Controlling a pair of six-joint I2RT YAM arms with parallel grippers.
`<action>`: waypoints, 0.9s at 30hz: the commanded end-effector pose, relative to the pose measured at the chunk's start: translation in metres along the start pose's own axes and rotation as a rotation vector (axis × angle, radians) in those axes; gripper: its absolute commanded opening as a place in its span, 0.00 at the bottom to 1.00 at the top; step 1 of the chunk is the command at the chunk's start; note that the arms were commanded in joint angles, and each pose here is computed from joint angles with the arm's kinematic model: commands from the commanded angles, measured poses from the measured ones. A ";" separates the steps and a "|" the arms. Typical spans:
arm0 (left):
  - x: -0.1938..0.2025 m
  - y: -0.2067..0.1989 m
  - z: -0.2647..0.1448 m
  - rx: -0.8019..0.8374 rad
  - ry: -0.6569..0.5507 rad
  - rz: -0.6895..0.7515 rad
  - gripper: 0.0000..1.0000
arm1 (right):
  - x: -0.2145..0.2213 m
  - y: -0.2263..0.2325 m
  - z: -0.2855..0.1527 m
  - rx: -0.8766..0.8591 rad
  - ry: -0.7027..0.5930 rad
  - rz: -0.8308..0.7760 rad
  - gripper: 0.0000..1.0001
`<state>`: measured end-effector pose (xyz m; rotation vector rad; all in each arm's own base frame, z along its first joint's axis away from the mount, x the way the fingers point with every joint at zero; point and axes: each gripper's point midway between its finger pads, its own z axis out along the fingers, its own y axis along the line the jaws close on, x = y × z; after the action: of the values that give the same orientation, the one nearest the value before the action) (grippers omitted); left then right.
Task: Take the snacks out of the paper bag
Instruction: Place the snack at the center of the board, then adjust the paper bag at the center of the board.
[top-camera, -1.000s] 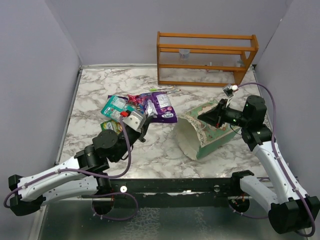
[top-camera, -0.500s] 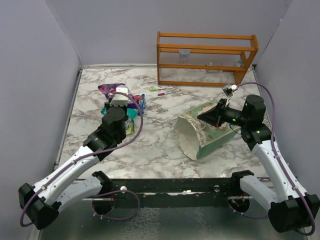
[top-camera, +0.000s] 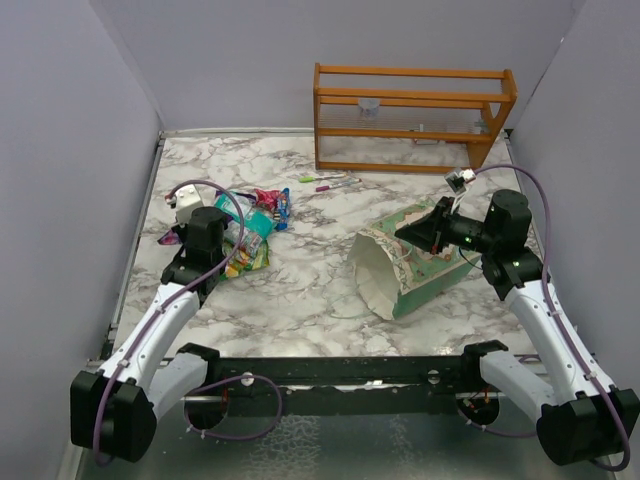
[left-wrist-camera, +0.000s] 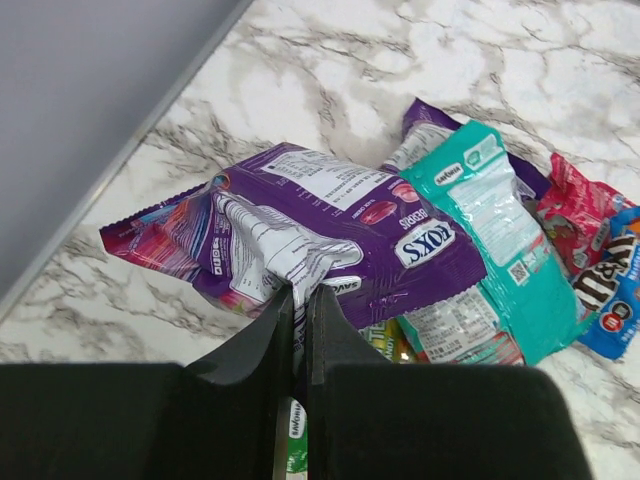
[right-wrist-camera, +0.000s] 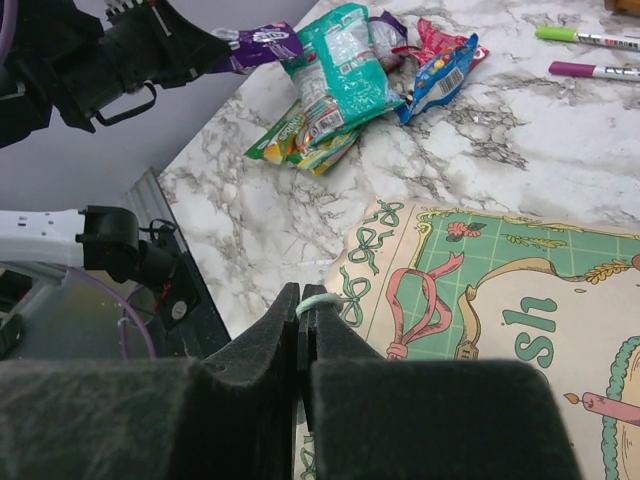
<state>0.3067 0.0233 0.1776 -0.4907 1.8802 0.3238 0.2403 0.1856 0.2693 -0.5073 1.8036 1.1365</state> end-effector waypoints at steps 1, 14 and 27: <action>0.002 -0.017 0.000 0.065 0.031 -0.161 0.00 | -0.007 -0.001 0.001 0.009 -0.030 -0.035 0.01; 0.018 -0.008 0.000 -0.001 0.073 -0.283 0.05 | -0.003 -0.001 0.000 0.009 -0.024 -0.030 0.01; 0.011 -0.010 -0.002 0.021 0.054 -0.271 0.54 | -0.036 0.008 -0.006 0.050 -0.075 -0.107 0.01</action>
<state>0.3040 0.0131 0.1576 -0.7367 1.8718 0.1448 0.2418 0.1845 0.2732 -0.5045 1.7896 1.1189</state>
